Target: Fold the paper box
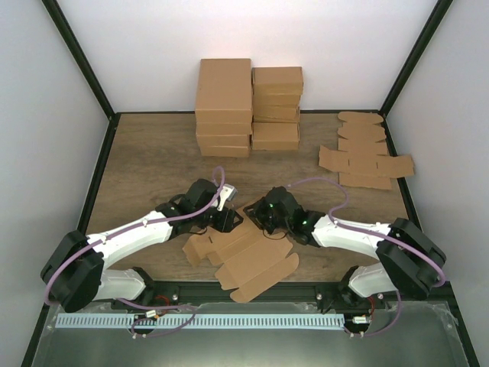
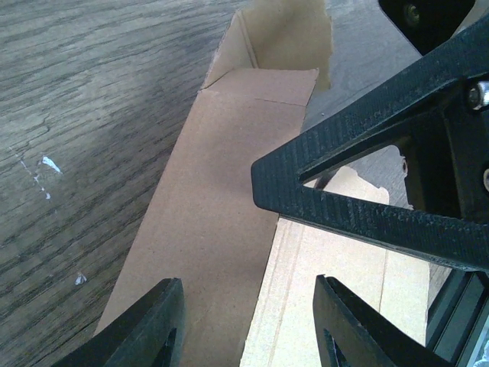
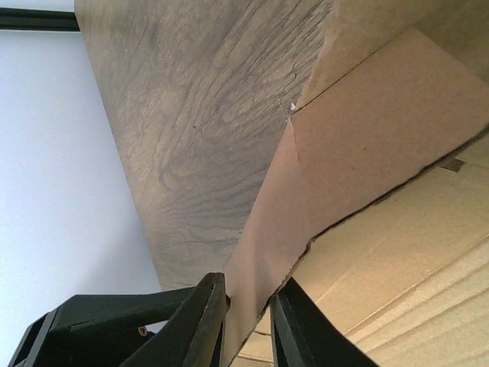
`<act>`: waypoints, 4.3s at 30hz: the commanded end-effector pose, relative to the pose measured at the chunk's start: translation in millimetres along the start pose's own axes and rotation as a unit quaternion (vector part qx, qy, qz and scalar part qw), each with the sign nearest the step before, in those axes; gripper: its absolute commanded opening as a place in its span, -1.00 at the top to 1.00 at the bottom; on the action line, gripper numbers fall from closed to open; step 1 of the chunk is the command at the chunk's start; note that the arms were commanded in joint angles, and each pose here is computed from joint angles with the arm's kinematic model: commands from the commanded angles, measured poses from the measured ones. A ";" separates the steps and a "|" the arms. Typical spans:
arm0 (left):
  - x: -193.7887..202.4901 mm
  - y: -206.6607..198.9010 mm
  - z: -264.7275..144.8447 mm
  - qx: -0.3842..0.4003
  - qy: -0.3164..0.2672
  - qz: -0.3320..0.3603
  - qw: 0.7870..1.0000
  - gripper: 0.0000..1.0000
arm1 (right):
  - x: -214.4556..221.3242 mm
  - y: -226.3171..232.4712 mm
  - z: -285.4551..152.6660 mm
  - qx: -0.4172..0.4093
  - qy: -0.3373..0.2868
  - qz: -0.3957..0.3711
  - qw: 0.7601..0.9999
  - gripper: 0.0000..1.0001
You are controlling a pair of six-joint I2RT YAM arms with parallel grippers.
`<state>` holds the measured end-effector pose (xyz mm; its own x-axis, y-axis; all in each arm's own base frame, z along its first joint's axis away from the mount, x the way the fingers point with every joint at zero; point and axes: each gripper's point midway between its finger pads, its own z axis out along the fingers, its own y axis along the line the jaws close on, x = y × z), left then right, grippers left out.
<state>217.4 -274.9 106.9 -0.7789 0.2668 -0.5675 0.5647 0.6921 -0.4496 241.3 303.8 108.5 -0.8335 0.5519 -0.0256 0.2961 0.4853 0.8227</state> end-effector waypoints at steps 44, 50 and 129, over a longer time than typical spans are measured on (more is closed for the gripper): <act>-48.4 -6.9 -66.3 -0.047 -0.026 0.025 0.998 -1.00 | 12.7 40.7 -54.9 -0.230 -0.001 -0.112 0.967 0.99; -61.9 23.7 -97.8 -0.090 -0.048 -0.013 0.995 -1.00 | 18.2 69.5 -48.7 -0.269 0.015 -0.135 0.953 0.99; 12.0 31.7 -13.5 -0.150 0.110 0.027 0.982 -0.15 | 21.5 13.4 25.6 -0.221 0.059 -0.160 0.960 0.97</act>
<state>219.9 -238.3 90.7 -0.8108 0.4241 -0.4034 0.5299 0.8246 -0.1982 232.3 338.0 103.5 -0.9157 0.3252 -0.2359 -0.1601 0.2434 0.9566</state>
